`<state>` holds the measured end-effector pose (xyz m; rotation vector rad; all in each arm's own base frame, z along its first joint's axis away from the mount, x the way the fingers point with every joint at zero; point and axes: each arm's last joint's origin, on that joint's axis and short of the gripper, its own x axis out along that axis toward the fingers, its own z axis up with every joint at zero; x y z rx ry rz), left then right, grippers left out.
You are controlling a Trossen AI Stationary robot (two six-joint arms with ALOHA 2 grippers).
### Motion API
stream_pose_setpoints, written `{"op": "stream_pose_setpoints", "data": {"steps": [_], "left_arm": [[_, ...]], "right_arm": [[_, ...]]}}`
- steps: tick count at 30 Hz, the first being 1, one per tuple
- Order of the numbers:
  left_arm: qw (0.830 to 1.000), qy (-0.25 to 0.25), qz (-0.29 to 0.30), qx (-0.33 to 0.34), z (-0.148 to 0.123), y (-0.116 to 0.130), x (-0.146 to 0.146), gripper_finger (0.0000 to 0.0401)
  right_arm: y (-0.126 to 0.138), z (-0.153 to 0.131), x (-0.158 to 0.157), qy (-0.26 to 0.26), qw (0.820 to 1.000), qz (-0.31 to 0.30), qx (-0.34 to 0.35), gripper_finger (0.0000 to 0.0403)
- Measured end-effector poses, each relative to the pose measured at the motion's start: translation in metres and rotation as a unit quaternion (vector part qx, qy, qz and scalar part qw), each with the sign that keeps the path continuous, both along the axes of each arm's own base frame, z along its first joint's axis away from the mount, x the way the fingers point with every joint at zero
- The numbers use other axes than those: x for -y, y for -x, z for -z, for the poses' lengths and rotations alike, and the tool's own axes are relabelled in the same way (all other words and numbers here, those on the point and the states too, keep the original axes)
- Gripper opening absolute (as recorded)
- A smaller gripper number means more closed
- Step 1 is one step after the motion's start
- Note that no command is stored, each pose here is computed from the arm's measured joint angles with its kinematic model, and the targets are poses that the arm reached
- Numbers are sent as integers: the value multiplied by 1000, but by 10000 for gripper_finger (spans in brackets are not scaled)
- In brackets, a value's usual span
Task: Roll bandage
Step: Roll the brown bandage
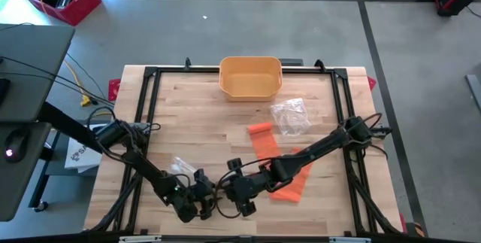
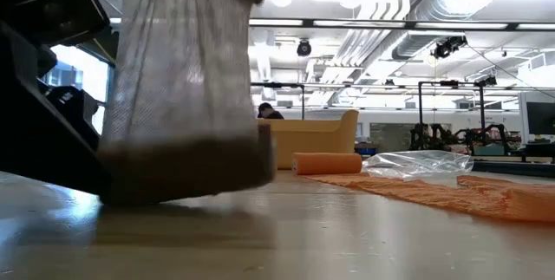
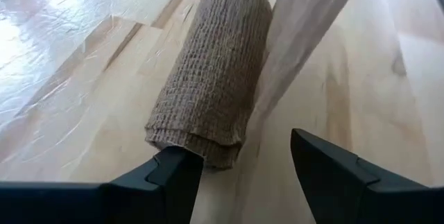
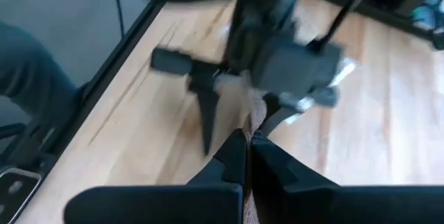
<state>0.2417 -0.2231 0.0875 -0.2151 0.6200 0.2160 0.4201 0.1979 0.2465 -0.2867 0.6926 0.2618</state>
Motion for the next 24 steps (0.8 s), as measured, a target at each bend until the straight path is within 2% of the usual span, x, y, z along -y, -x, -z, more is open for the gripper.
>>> {"op": "stream_pose_setpoints", "data": {"steps": [6, 11, 17, 24], "left_arm": [[1000, 2, -7, 22, 10, 1, 6, 209], [999, -3, -23, 35, 10, 4, 7, 164], [999, -7, -23, 40, 11, 9, 11, 96], [999, 23, -5, 39, 11, 23, 24, 68]], "right_arm": [[-7, -19, 4, -7, 1000, 12, 24, 0], [-11, -28, 12, -19, 999, 25, 37, 0], [-12, -21, 21, -23, 999, 47, 11, 0], [-4, 11, 23, -25, 997, 56, -40, 0]]}}
